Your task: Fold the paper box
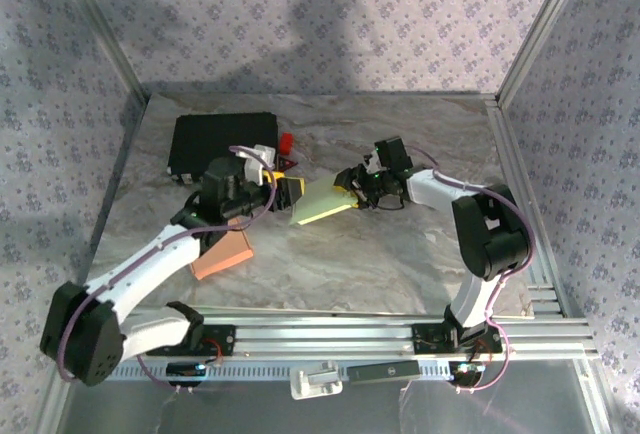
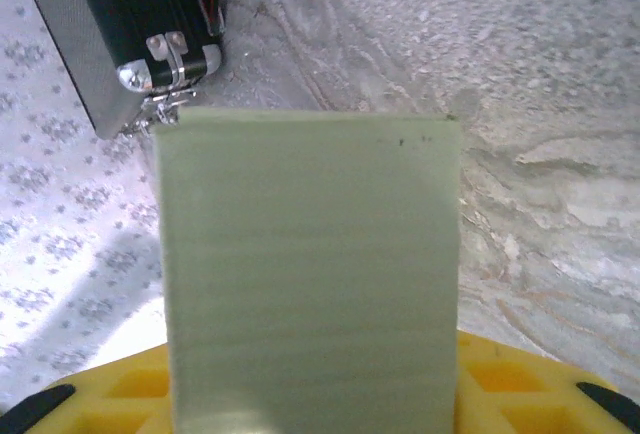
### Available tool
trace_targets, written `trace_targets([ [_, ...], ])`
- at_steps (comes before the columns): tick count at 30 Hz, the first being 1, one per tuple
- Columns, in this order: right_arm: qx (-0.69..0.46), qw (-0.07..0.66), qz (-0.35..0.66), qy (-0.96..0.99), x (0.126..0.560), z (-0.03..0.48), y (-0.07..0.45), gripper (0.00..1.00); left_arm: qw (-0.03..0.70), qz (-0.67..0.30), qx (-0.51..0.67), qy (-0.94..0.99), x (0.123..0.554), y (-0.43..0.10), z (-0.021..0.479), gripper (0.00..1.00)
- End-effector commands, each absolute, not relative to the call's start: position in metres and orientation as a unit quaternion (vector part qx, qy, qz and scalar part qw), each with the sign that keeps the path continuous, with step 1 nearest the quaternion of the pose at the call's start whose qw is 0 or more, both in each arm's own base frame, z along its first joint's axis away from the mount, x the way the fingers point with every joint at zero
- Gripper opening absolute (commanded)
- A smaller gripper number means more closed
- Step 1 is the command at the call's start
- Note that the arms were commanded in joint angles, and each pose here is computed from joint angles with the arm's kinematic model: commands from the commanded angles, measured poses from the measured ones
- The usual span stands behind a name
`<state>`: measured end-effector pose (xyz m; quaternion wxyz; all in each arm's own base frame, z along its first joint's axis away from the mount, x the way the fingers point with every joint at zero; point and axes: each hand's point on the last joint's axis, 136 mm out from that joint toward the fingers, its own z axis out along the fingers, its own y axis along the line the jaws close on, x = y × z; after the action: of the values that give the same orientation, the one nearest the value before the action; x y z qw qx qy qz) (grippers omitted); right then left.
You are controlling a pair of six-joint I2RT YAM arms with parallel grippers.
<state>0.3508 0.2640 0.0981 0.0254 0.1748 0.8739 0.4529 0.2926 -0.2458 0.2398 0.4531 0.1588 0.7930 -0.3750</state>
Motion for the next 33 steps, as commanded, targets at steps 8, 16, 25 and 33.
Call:
trace_targets([
  [8, 0.322, -0.103, 0.443, 0.83, 0.325, 0.087, 0.232, 0.46, 0.503, -0.087, 0.507, 0.694, 0.234, -0.292, 0.218, 0.83],
  [16, 0.362, -0.166, 0.426, 0.812, 0.302, 0.072, 0.209, 0.51, 0.417, 0.031, 0.637, 0.648, 0.24, -0.323, 0.161, 0.87],
  [25, 0.38, -0.189, 0.426, 0.799, 0.292, 0.062, 0.197, 0.51, 0.386, 0.064, 0.663, 0.638, 0.26, -0.341, 0.133, 0.88],
  [33, 0.386, -0.187, 0.427, 0.796, 0.296, 0.064, 0.195, 0.5, 0.345, 0.055, 0.683, 0.641, 0.26, -0.352, 0.107, 0.87],
])
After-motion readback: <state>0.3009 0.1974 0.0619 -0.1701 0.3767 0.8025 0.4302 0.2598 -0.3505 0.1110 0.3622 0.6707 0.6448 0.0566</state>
